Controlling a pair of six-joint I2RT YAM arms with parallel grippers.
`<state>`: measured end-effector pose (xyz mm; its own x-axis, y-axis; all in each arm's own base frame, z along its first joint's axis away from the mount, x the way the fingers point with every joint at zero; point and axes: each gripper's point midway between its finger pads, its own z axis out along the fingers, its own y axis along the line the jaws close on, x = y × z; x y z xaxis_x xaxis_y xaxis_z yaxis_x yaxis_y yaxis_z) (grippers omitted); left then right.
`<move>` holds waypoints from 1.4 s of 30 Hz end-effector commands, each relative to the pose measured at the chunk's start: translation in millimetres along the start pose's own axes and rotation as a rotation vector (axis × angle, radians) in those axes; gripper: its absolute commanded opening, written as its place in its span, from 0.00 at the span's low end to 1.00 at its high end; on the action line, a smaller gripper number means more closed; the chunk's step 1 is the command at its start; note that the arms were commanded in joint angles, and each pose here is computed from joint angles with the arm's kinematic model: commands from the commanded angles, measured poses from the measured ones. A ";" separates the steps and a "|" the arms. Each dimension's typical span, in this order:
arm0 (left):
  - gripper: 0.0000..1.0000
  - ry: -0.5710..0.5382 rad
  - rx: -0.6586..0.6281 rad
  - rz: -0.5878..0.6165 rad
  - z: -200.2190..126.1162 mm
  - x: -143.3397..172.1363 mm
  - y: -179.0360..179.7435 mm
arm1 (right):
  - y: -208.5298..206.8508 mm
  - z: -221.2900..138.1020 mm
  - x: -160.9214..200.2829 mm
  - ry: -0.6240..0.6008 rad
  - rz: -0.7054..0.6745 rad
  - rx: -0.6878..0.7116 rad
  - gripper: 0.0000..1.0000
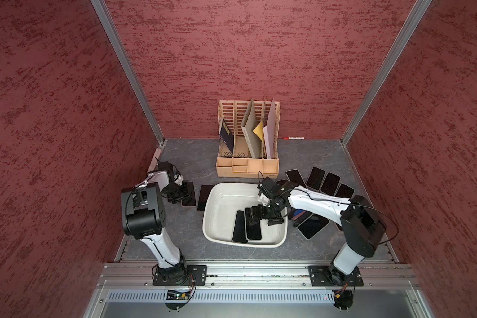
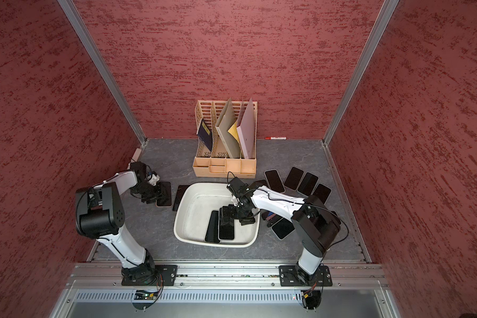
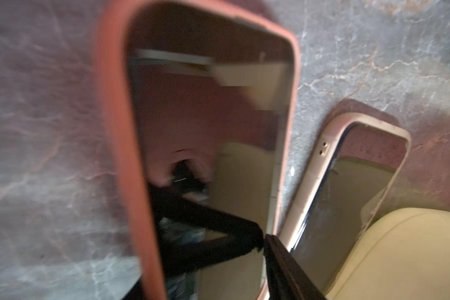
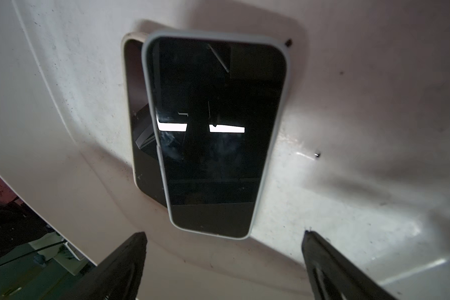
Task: Take the phone out of the storage box
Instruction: Place the phone at the center of the board, then pick up the phone from the storage box.
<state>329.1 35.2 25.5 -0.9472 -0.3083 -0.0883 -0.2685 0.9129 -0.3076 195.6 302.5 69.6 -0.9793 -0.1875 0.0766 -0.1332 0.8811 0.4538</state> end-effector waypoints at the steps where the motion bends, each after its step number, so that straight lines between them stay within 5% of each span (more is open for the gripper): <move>1: 0.59 -0.029 -0.008 -0.015 -8.3 2.0 9.9 | 6.5 3.3 -7.8 -0.015 -0.030 0.044 0.98; 14: 0.84 -0.192 0.037 -0.082 -57.7 -0.8 -4.9 | -0.2 30.2 -23.5 0.000 -0.021 0.140 0.99; 15: 0.98 -0.218 0.048 -0.090 -65.4 -0.2 -10.5 | 0.0 32.7 -24.5 0.003 -0.023 0.141 0.99; 16: 1.00 -0.243 0.062 -0.084 -71.9 0.8 -17.6 | 0.5 34.7 -25.1 0.005 -0.024 0.140 0.98; 27: 1.00 -0.454 0.226 0.023 -102.1 61.6 -138.4 | -12.1 55.4 -27.4 0.047 -0.057 0.261 0.97; 36: 1.00 -0.349 0.326 0.068 -105.4 116.7 -185.3 | -14.2 42.1 -29.0 -0.007 -0.076 0.277 0.73; 42: 1.00 -0.328 0.433 0.219 -115.8 149.6 -226.0 | -3.2 18.7 -33.9 -0.086 -0.099 0.231 0.68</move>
<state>230.8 -174.4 179.4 -0.8610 -0.2572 -0.4387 0.0540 0.8115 -0.5818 220.0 317.9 32.0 -0.9691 -0.2446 0.0328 -0.2295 0.9422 0.2441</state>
